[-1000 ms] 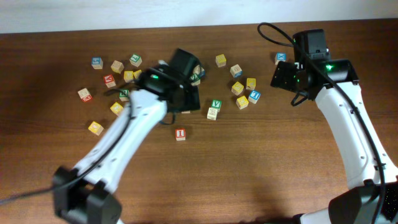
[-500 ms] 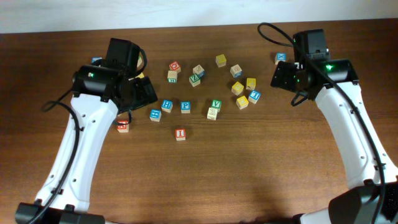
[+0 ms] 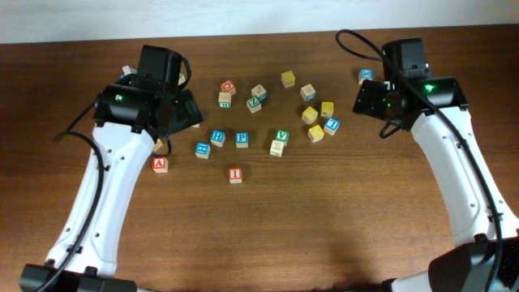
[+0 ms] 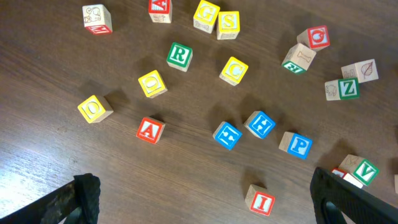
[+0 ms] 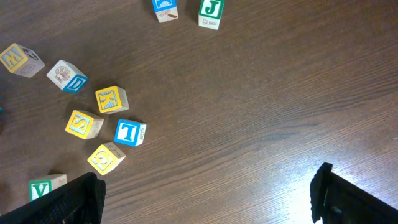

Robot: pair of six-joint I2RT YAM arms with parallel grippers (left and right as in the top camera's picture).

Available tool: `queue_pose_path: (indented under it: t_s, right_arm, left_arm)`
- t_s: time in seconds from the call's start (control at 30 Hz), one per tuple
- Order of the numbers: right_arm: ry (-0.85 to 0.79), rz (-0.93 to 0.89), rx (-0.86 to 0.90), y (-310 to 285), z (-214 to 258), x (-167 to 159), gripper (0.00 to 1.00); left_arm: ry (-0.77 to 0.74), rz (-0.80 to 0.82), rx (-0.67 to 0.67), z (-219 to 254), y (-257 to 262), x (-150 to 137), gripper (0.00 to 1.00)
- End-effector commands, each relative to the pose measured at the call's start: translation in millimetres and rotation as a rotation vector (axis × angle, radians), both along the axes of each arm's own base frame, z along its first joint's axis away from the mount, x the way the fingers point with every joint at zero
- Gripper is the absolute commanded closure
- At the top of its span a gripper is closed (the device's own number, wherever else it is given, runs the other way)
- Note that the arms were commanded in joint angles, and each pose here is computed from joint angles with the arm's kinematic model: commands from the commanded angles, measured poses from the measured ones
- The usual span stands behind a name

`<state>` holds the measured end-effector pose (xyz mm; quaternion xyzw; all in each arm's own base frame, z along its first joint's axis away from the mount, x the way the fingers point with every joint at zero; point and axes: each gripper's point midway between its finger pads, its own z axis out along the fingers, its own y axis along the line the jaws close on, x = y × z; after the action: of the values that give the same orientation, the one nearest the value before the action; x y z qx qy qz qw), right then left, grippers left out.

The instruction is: Spell out ICRA

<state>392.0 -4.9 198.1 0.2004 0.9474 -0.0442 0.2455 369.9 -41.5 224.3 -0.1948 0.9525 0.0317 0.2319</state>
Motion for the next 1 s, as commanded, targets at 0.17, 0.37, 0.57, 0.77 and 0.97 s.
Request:
queue_pose_path:
  t_s: [0.17, 0.37, 0.57, 0.77, 0.97]
  right_arm:
    - [-0.009, -0.012, -0.012, -3, 3, 3, 0.02]
    - [-0.009, -0.012, -0.012, -3, 3, 3, 0.02]
    - [-0.009, -0.012, -0.012, -3, 3, 3, 0.02]
    - [-0.009, -0.012, -0.012, -3, 3, 3, 0.02]
    - [-0.009, -0.012, -0.012, -3, 3, 3, 0.02]
  left_arm:
    - [0.082, -0.095, 0.072, -19, 14, -12, 0.01]
    - [0.116, -0.202, -0.085, -53, -1, -10, 0.0]
    - [0.15, -0.227, -0.148, -63, -12, -18, 0.01]
    - [0.107, -0.169, -0.15, -40, 10, -20, 0.01]
    - [0.108, 0.022, -0.154, -31, 75, -39, 0.01]
